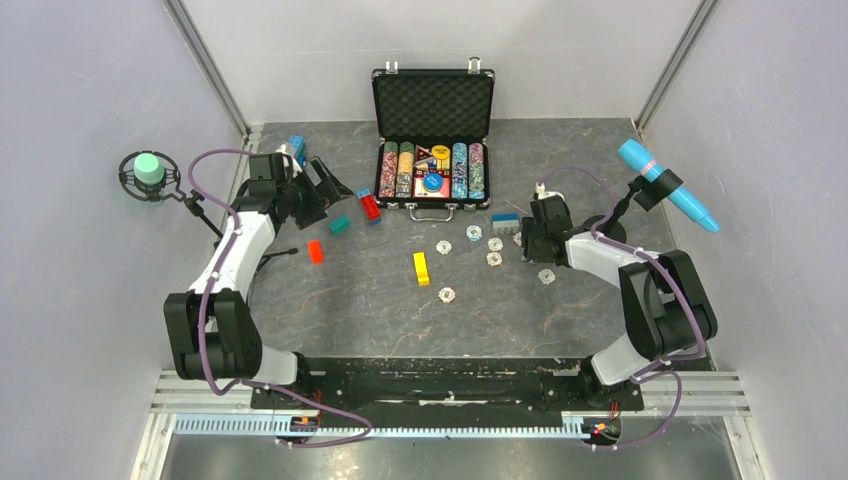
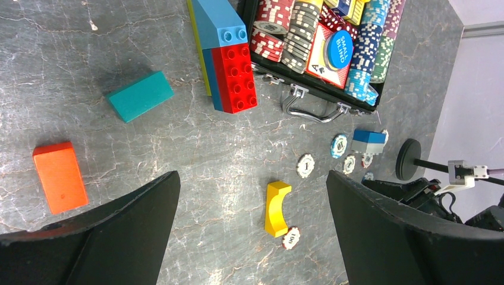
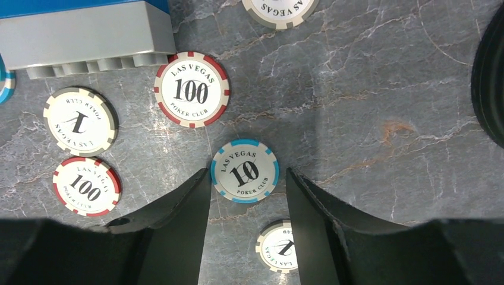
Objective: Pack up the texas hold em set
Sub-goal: Pick up the poker chip from the center of the board, then place the poker chip at the center of the board.
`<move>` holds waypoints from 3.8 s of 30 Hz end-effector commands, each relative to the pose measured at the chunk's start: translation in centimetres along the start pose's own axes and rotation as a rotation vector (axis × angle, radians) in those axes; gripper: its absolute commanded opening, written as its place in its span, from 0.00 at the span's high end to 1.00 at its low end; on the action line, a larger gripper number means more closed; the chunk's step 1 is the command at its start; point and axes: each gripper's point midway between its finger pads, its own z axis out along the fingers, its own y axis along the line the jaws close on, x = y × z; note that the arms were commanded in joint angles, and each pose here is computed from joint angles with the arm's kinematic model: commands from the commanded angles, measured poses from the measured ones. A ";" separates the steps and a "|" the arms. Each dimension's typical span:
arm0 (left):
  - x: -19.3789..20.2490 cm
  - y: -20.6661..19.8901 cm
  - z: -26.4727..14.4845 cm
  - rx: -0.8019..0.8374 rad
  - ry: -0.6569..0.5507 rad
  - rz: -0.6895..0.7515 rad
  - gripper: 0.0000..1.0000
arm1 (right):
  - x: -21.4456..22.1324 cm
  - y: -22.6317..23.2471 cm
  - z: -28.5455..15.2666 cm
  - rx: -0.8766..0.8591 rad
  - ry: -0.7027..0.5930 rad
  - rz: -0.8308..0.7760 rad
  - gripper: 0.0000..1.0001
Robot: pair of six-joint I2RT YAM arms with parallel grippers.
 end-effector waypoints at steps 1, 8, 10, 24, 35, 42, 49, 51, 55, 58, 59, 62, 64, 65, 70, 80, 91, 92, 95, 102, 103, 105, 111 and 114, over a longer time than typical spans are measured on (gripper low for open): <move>-0.7 -0.8 0.0 0.039 -0.012 -0.013 0.00 | 0.7 -0.3 0.5 0.018 0.042 -0.018 0.49; -0.5 -0.8 0.1 0.038 -0.009 -0.015 0.00 | -0.3 0.1 0.0 -0.005 0.009 -0.022 0.58; -0.5 -0.8 0.1 0.039 -0.007 -0.015 0.00 | -1.1 0.1 -0.4 -0.004 -0.017 -0.025 0.59; -0.4 -0.8 0.2 0.040 -0.004 -0.014 0.00 | -8.6 3.8 -3.9 -0.055 -0.172 -0.093 0.59; -0.4 -0.9 0.2 0.042 -0.004 -0.012 0.00 | -11.1 9.8 -4.4 -0.123 -0.212 -0.170 0.59; -0.4 -0.9 0.2 0.041 -0.004 -0.009 0.00 | -11.6 12.4 -3.8 -0.164 -0.207 -0.193 0.59; -0.4 -0.9 0.2 0.041 -0.004 -0.009 0.00 | -11.1 14.3 -2.3 -0.198 -0.183 -0.208 0.59; -0.4 -0.9 0.2 0.041 -0.003 -0.009 0.00 | -11.0 14.8 -1.8 -0.209 -0.175 -0.208 0.59; -0.4 -0.9 0.2 0.041 -0.002 -0.009 0.00 | -10.8 15.1 -1.2 -0.200 -0.169 -0.213 0.59; -0.4 -0.9 0.2 0.041 -0.003 -0.009 0.00 | -10.8 15.3 -1.0 -0.203 -0.169 -0.215 0.59; -0.4 -0.8 0.2 0.040 -0.003 -0.010 0.00 | -10.8 15.4 -0.9 -0.205 -0.166 -0.217 0.59; -0.4 -0.9 0.2 0.041 -0.002 -0.010 0.00 | -10.7 15.7 -0.6 -0.209 -0.161 -0.220 0.59; -0.4 -0.9 0.3 0.041 -0.001 -0.009 0.00 | -10.5 15.9 -0.4 -0.213 -0.153 -0.222 0.59; -0.4 -0.8 0.3 0.041 -0.001 -0.009 0.00 | -10.3 15.9 -0.3 -0.214 -0.149 -0.224 0.59; -0.3 -0.9 0.3 0.044 0.002 -0.012 0.00 | -9.7 15.9 0.3 -0.204 -0.128 -0.234 0.58; -0.3 -1.0 0.3 0.046 0.003 -0.010 0.00 | -9.2 16.2 1.2 -0.205 -0.109 -0.243 0.57; -0.1 -0.9 0.4 0.044 0.009 -0.012 0.00 | -8.7 16.1 1.7 -0.192 -0.093 -0.251 0.56; -0.1 -0.9 0.4 0.044 0.010 -0.012 0.00 | -8.6 16.0 1.7 -0.188 -0.093 -0.252 0.56; -0.1 -1.0 0.5 0.045 0.010 -0.010 0.00 | -8.4 15.9 1.9 -0.184 -0.086 -0.253 0.56; -0.1 -1.0 0.5 0.045 0.011 -0.011 0.00 | -8.2 15.9 2.0 -0.182 -0.081 -0.258 0.53; -0.1 -0.9 0.5 0.045 0.012 -0.010 0.00 | -8.2 15.8 2.0 -0.181 -0.081 -0.257 0.52; -0.1 -0.9 0.5 0.044 0.012 -0.011 0.00 | -8.2 15.8 2.1 -0.177 -0.082 -0.256 0.51; 0.0 -0.9 0.5 0.043 0.013 -0.012 0.00 | -7.8 15.6 2.3 -0.172 -0.071 -0.257 0.47; -0.1 -0.9 0.5 0.043 0.013 -0.012 0.00 | -7.8 15.6 2.2 -0.171 -0.072 -0.259 0.44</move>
